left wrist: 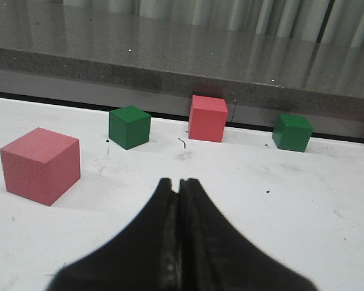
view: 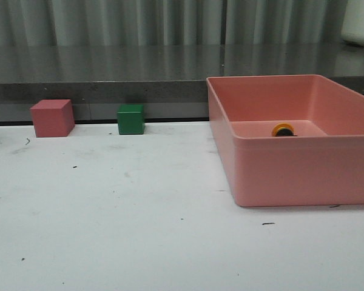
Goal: Place and stand button with both arms
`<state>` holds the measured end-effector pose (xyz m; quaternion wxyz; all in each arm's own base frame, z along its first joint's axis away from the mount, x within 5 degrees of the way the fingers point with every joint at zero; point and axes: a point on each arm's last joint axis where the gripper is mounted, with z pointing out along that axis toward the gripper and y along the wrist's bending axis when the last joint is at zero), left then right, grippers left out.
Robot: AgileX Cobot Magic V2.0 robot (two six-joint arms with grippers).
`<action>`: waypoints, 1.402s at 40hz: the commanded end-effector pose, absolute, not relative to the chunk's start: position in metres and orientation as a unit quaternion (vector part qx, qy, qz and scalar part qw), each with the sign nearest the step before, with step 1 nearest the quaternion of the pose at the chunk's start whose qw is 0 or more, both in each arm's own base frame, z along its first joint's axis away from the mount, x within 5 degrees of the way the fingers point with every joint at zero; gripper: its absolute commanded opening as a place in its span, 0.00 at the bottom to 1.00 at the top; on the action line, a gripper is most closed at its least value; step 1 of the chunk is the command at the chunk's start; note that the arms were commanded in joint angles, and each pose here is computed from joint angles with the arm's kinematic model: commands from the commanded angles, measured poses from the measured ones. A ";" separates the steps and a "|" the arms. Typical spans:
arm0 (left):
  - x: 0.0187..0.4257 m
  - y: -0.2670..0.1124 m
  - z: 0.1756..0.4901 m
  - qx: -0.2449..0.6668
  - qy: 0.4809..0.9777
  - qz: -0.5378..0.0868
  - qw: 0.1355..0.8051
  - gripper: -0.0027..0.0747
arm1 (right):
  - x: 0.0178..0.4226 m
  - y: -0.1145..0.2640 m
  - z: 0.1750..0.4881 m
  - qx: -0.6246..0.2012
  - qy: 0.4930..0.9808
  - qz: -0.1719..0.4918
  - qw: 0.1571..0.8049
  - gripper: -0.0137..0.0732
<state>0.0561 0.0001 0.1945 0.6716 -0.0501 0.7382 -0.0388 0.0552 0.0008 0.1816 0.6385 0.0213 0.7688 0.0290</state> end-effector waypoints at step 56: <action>0.082 0.002 0.318 -0.050 0.647 -0.037 0.760 0.01 | 0.082 0.001 0.322 0.019 0.719 0.027 0.694 0.09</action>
